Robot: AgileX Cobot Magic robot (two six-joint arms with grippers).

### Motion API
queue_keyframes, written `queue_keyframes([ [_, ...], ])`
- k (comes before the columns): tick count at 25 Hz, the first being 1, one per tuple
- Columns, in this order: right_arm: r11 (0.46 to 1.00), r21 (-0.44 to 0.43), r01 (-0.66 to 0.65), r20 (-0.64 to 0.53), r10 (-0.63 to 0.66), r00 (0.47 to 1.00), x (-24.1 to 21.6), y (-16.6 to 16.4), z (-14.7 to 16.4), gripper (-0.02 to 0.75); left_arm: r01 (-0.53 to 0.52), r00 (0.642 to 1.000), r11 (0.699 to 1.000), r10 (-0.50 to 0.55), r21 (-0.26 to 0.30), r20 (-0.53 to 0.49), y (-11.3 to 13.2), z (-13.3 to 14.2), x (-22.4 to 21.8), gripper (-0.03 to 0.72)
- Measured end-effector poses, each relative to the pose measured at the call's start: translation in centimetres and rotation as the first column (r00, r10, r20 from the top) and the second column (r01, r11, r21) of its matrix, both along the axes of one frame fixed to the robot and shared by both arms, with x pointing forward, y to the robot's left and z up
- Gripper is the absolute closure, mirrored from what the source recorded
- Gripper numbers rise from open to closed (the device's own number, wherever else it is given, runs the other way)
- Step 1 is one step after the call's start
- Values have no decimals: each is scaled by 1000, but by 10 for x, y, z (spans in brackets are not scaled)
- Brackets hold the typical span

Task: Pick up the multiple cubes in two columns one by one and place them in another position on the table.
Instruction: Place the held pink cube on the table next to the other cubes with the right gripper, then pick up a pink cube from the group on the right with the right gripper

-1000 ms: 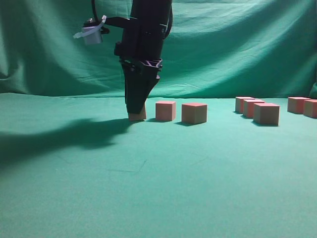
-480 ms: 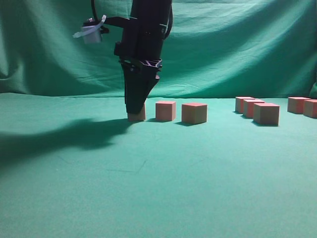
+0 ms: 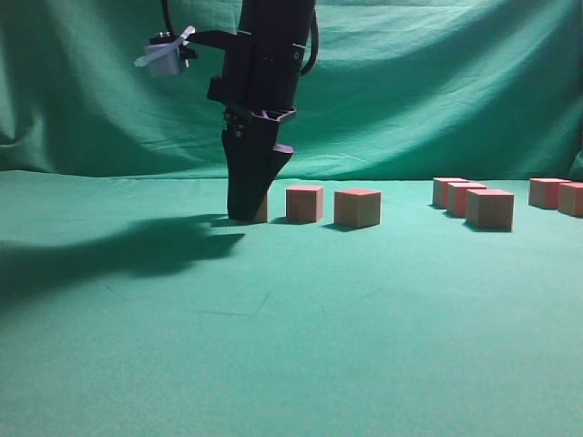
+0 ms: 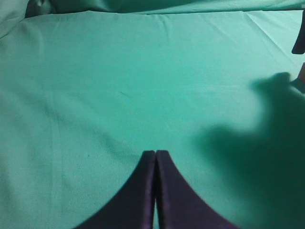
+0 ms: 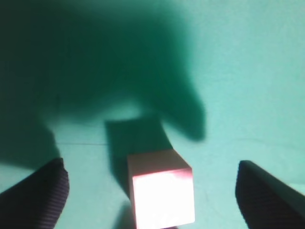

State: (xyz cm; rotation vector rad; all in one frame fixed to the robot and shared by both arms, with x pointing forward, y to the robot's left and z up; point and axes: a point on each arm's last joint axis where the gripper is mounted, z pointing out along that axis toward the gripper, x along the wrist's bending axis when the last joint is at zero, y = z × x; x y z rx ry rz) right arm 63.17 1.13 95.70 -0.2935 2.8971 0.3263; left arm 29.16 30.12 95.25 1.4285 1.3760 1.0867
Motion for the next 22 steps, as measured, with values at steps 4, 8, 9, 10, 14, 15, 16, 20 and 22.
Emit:
queue_keyframes([
  [4,999,26,28,18,-29,999,-2,-2,17,79,0,1000,1000,0,0,0,0,0,0,688],
  [8,991,79,106,30,-109,994,-13,-9,62,141,0,1000,1000,0,0,0,0,0,0,688],
  [9,985,90,145,10,-146,989,-17,-12,73,195,0,1000,1000,0,0,0,0,0,0,688],
  [10,980,97,175,-10,-175,985,-23,-16,86,220,0,1000,1000,0,0,0,0,0,0,688],
  [14,929,181,321,-101,-307,946,-43,-24,127,349,0,1000,1000,0,0,0,0,0,0,688],
  [15,899,210,385,-137,-363,922,-46,-25,136,386,0,1000,1000,0,0,0,0,0,0,688],
  [16,864,228,449,-175,-417,892,-50,-26,143,421,0,1000,1000,0,0,0,0,0,0,688],
  [20,760,271,591,-248,-538,805,-59,-33,166,454,0,1000,1000,0,0,0,0,0,0,688],
  [22,727,278,628,-233,-583,778,-62,-39,176,454,0,1000,1000,0,0,0,0,0,0,688],
])
